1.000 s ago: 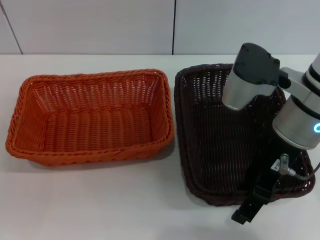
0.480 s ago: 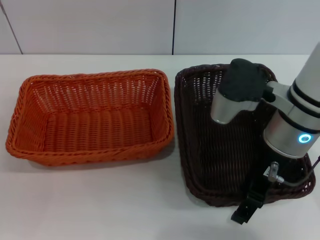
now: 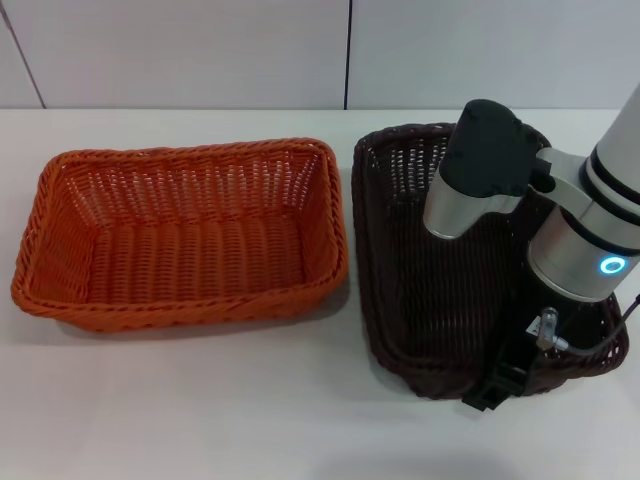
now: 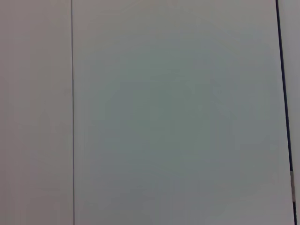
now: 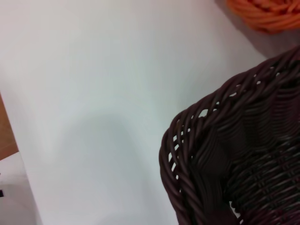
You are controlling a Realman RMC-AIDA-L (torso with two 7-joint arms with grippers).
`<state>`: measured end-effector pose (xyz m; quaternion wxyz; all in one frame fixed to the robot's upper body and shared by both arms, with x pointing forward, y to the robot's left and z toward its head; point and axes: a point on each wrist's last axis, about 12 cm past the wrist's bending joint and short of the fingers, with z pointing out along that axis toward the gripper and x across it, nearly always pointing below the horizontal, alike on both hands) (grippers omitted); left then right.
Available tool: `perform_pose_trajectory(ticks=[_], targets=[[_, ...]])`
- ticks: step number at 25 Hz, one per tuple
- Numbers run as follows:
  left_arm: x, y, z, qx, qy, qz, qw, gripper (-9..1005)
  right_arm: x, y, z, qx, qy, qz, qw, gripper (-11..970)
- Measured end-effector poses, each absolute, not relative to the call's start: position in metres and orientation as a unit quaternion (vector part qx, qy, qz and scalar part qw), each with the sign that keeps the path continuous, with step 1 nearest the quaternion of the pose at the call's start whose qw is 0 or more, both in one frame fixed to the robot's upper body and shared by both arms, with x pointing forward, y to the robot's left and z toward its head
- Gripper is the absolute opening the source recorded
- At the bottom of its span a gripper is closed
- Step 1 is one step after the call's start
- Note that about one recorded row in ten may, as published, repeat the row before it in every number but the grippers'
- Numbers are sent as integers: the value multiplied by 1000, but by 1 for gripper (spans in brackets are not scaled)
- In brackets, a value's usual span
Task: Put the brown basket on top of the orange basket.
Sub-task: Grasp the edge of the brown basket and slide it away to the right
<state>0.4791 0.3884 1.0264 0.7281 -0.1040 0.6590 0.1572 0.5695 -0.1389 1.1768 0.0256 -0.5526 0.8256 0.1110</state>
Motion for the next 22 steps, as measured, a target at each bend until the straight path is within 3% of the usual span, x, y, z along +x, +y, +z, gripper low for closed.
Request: perform_pose_trajectory(ticks=[22], targets=[[484,387,1029,-101,657,154,731,807,570,-130,1215,-574,811,73,90,208]])
